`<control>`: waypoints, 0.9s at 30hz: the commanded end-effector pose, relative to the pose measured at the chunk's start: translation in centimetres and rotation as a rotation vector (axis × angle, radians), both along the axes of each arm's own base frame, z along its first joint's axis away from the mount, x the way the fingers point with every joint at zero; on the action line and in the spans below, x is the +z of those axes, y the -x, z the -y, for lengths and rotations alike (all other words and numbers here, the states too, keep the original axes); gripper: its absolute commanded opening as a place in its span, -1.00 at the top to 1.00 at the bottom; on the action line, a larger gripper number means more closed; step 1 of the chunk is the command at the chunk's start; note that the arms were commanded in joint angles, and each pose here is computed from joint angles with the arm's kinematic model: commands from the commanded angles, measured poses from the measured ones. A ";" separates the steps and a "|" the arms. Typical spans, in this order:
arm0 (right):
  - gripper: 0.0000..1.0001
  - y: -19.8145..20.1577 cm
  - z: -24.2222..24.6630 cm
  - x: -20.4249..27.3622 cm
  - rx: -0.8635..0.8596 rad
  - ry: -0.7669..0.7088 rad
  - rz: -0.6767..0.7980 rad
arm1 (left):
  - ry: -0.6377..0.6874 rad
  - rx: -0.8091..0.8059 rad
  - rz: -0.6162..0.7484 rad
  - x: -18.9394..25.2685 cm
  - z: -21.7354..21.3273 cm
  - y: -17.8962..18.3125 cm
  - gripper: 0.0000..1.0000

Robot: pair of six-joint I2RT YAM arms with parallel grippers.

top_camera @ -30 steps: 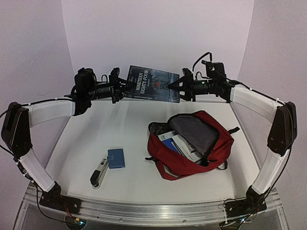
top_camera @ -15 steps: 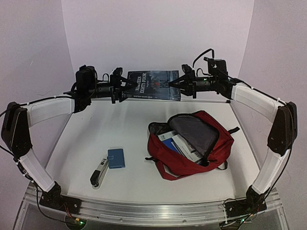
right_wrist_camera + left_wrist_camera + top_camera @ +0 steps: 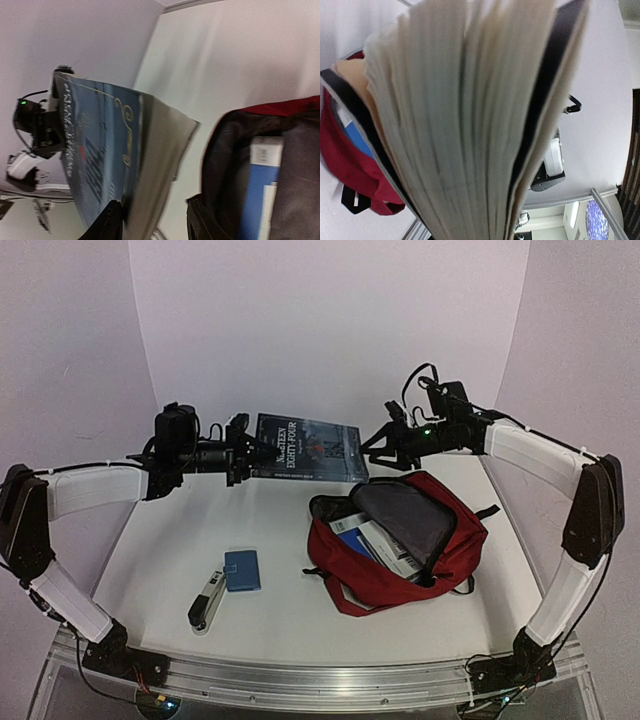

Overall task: Pack the student bag
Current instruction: Place the book in the student bag.

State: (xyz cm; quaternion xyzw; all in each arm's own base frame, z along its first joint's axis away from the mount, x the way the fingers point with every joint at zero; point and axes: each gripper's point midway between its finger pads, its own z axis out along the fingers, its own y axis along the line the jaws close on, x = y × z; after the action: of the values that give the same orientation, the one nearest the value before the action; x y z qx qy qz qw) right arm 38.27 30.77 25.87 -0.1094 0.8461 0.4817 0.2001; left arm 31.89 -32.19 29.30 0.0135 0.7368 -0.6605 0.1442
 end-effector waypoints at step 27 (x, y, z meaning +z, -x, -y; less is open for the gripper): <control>0.30 3.8 6.7 -16.4 0.318 1.139 0.393 | -0.005 0.233 0.063 0.2 -4.2 2.7 1.00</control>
State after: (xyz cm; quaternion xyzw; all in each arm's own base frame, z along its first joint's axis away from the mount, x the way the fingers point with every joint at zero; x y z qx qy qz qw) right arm 34.40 24.75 9.59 -0.4006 0.8940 -0.0181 0.1998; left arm 29.54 -27.74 23.15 -0.1136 0.7798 -0.5901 0.1754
